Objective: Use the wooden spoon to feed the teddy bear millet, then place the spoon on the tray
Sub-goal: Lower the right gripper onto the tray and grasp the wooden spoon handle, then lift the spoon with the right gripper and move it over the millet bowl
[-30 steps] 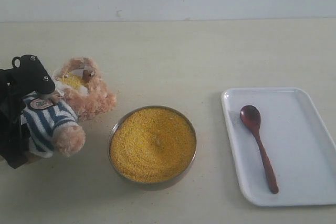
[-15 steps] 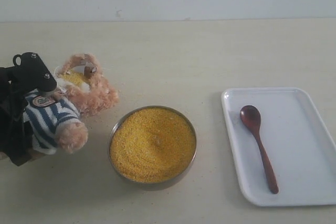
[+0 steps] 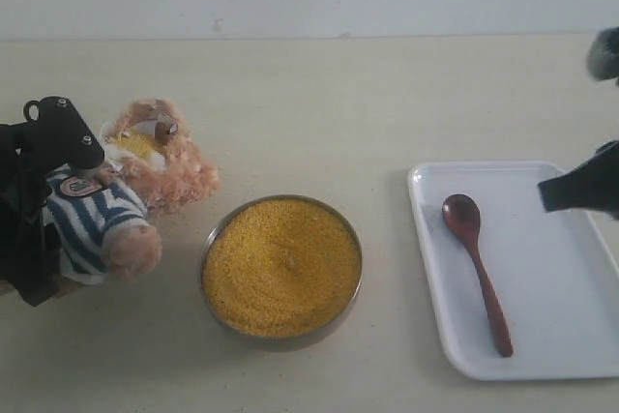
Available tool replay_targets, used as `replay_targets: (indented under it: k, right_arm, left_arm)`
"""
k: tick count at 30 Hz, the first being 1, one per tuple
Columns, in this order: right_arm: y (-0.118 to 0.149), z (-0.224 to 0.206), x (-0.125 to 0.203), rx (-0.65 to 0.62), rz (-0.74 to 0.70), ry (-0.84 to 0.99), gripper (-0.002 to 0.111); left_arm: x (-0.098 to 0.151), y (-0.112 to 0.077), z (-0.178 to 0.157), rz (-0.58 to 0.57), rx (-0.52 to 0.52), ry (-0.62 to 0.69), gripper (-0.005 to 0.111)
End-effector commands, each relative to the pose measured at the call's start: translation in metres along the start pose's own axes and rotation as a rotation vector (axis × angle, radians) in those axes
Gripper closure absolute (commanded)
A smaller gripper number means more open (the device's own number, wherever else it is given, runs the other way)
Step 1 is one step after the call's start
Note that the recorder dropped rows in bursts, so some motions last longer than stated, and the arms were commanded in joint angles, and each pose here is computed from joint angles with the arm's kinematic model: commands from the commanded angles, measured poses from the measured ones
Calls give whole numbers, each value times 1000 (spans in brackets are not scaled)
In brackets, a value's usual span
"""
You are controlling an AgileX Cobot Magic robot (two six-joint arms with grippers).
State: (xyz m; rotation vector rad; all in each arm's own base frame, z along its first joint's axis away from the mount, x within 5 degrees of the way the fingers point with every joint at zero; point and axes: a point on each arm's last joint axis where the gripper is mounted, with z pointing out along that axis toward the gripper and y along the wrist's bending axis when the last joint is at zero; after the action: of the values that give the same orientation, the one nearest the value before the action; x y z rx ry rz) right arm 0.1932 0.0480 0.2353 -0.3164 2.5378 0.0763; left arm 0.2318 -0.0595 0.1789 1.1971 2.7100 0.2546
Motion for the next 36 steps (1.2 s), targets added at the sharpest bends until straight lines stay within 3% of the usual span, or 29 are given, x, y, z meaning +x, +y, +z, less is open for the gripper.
replay_targets:
  k: [1, 3, 17, 20, 24, 31, 36]
  right_arm:
    - [26, 35, 0, -68, -96, 167, 68]
    - [37, 51, 2, -86, -74, 203, 55]
    - [49, 125, 21, -74, -54, 336, 58]
    - [49, 128, 23, -72, -54, 352, 68]
    - [49, 125, 23, -73, -77, 378, 108]
    - [51, 94, -12, -91, -174, 391, 109]
    - [73, 52, -36, -92, -427, 312, 109]
  left_arm:
    - [-2, -1, -3, -13, -6, -31, 103]
    - [-2, -1, -3, -14, -5, -31, 103]
    - [-2, -1, -3, -17, -3, -32, 103]
    - [-2, -1, -3, -17, -3, -32, 103]
    - [-2, -1, -3, -17, -3, -32, 103]
    - [-2, -1, -3, -17, -3, -32, 103]
    - [-3, -1, -3, -16, -5, -36, 103]
